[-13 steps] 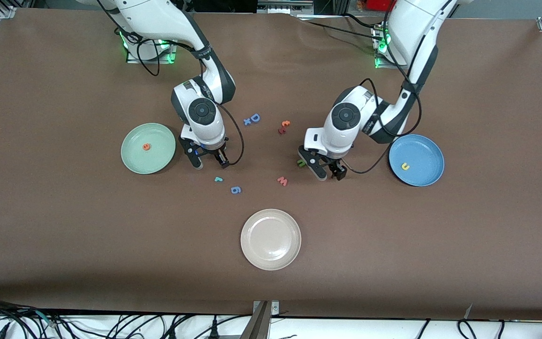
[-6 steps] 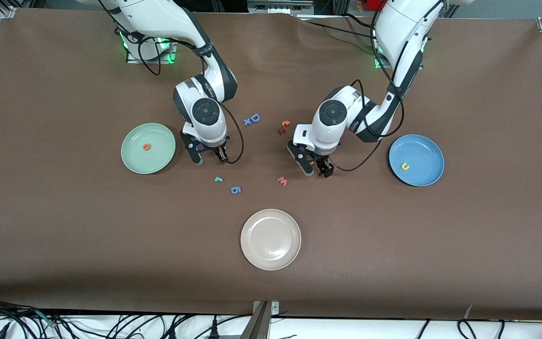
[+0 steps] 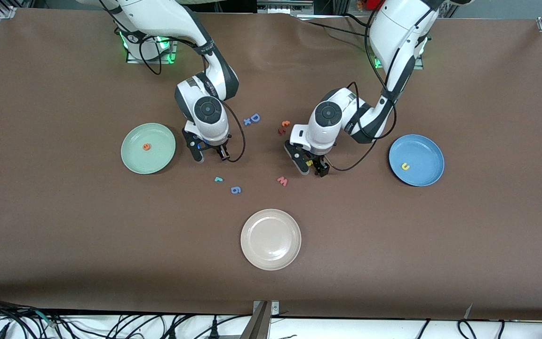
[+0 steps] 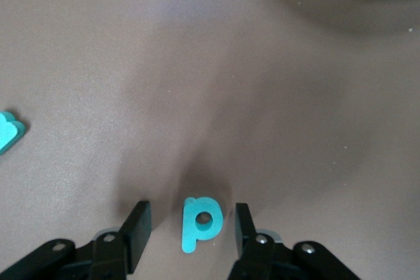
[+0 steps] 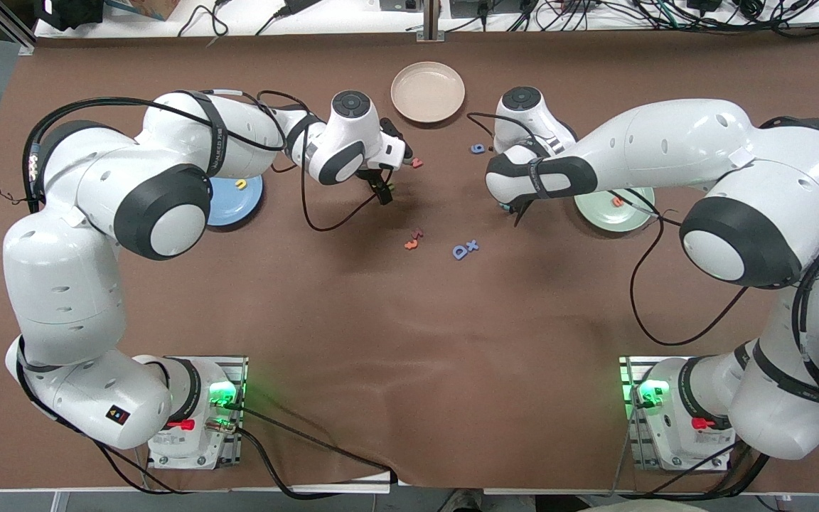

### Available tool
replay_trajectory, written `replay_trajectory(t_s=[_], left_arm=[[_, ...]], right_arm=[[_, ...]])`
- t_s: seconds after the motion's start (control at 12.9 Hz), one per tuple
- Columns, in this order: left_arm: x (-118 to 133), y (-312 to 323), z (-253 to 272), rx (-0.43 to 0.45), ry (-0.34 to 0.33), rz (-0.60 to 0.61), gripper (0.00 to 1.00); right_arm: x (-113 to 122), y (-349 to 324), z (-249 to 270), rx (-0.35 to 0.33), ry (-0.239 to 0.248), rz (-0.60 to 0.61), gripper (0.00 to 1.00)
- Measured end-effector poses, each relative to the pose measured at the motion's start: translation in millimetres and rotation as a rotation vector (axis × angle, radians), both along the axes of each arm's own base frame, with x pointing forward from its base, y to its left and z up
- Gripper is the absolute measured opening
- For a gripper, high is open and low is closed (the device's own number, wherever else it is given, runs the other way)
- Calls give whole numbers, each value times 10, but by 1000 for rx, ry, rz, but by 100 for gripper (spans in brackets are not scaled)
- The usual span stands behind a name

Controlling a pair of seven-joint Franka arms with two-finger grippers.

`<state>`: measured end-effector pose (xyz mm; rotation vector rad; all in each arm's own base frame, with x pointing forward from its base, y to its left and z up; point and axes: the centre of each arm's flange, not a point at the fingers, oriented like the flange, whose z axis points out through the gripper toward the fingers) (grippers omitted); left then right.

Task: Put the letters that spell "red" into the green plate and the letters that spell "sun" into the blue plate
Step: 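Reach the left gripper to the yellow s while the right gripper reaches the teal p, then grasp the yellow s with the left gripper while the right gripper grasps the p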

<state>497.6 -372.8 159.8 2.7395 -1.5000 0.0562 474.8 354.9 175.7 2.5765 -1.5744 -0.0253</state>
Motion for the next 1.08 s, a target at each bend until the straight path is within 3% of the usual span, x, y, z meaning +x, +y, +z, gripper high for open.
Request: replay_trajectory(t_s=[0.15, 0.62, 1.08], left_arm=[[0, -5, 4, -1, -1, -1, 96], [47, -16, 55, -6, -13, 1, 32], [89, 32, 59, -4, -19, 8, 30]], right_arm=[[-5, 4, -1, 0, 0, -2, 59], [-11, 8, 3, 1, 0, -5, 53], [-10, 10, 7, 1, -1, -6, 47]])
